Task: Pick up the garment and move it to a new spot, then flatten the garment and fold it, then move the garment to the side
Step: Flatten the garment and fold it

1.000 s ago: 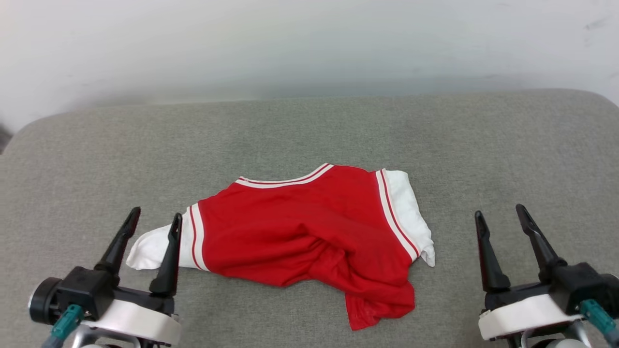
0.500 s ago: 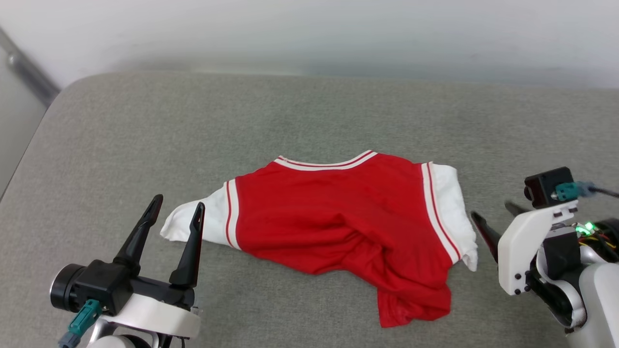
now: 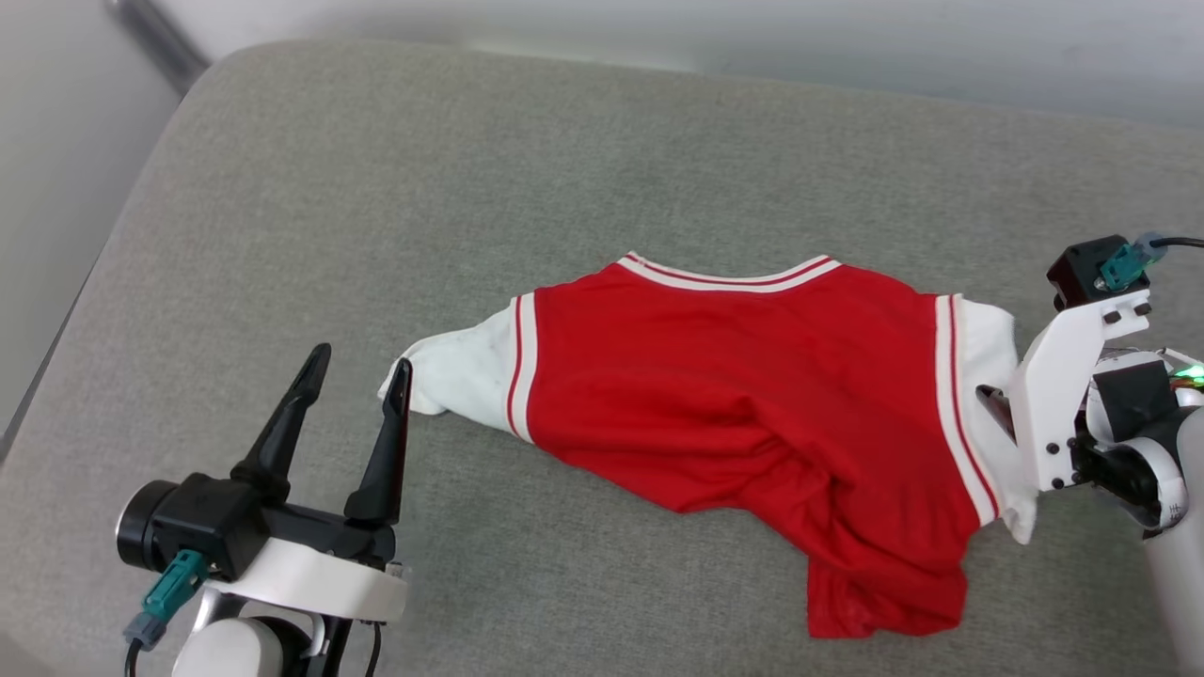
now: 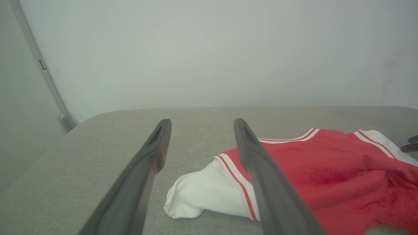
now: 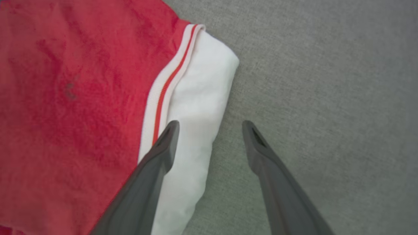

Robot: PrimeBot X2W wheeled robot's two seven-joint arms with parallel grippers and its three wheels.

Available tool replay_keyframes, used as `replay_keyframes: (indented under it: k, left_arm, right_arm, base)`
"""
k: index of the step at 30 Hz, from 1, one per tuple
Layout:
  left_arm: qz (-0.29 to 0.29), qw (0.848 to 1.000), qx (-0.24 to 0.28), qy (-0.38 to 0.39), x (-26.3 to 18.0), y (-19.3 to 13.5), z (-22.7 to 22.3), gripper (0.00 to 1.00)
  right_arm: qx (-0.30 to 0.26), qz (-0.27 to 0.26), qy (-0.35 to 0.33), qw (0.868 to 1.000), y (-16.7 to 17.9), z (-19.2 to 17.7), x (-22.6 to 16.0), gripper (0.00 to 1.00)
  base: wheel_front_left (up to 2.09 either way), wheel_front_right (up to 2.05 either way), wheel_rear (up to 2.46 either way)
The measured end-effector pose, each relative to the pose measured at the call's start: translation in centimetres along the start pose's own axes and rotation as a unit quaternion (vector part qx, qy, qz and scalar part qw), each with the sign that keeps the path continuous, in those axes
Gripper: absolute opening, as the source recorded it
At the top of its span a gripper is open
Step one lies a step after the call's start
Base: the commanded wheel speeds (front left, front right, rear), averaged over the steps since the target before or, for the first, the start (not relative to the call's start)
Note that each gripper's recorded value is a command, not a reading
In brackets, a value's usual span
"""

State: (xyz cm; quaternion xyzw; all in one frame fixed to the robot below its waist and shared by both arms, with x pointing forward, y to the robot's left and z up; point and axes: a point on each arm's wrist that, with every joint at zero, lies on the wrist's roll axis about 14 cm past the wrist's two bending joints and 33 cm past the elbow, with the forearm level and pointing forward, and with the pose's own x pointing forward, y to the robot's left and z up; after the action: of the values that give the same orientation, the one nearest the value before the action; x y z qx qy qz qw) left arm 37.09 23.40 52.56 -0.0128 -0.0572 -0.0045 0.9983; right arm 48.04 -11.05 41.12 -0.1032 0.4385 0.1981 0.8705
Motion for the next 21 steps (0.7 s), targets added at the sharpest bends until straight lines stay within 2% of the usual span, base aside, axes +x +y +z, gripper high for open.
replay_keyframes:
  k: [7,10,12,13,21]
  left_arm:
    - [0.029,0.999,0.009,0.022,-0.5,2.0,-1.2,1.0]
    - [0.029,0.998,0.003,0.06,-0.9,2.3,-3.2,1.0]
    - [0.027,0.996,0.0,0.083,-1.1,2.5,-4.2,1.0]
    - [0.025,0.996,-0.003,0.089,-0.9,2.5,-4.4,1.0]
    - [0.001,0.991,-0.011,0.131,0.3,2.7,-5.7,1.0]
  right_arm:
    - [-0.001,0.012,0.034,0.999,0.9,-1.3,3.2,1.0]
    - [0.0,0.019,0.047,0.999,1.3,-2.2,3.8,1.0]
    - [-0.001,0.02,0.05,0.999,1.4,-2.5,4.0,0.27]
    - [-0.002,0.022,0.052,0.998,1.4,-2.6,4.0,0.0]
    - [0.007,0.022,0.037,0.999,0.5,-3.1,2.8,0.0]
  base:
    - [0.0,0.0,0.0]
    - [0.0,0.0,0.0]
    - [0.0,0.0,0.0]
    - [0.0,0.0,0.0]
    - [0.0,0.0,0.0]
